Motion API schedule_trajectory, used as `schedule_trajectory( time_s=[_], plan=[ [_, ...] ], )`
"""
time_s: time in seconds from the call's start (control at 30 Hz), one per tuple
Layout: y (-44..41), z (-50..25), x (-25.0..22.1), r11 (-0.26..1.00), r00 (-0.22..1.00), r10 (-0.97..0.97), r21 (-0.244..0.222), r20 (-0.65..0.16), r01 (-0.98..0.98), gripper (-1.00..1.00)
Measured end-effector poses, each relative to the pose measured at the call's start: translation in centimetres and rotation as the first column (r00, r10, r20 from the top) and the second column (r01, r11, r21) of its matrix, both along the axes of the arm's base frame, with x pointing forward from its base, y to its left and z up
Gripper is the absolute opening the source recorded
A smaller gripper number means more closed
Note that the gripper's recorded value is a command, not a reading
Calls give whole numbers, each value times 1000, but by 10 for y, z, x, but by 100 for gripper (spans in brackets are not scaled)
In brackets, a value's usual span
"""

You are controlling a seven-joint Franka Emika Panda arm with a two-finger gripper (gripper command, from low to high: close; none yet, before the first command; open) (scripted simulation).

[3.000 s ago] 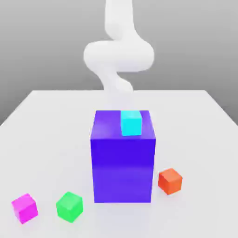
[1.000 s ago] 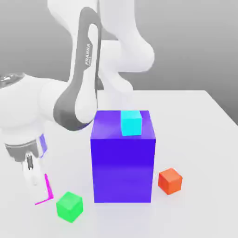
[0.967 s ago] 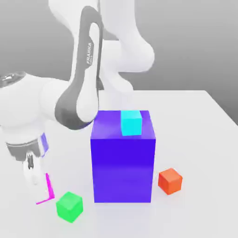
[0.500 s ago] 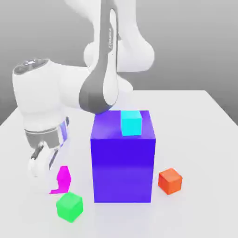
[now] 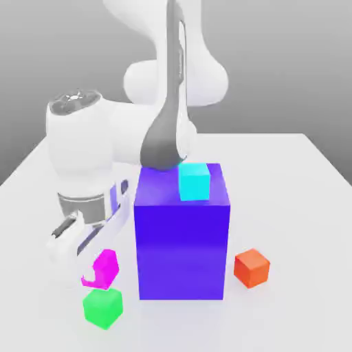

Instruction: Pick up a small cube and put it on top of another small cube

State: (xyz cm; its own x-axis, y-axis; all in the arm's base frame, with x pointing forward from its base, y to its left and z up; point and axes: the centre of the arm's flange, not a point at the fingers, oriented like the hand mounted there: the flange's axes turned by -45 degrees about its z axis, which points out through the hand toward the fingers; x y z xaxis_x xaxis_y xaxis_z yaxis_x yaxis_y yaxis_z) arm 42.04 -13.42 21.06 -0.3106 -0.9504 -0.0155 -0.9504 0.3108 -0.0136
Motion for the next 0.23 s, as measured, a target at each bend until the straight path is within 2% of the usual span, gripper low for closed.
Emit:
schedule_trajectory(
  time_s=[0.17, 0.2, 0.23],
  plan=[
    [0, -27, -2, 1000, 1000, 2, -7, -10, -2, -100],
    [0, -32, -3, 1000, 1000, 3, -9, -13, -3, 100],
    [0, -31, -3, 1000, 1000, 3, -9, -13, -3, 100]
  ],
)
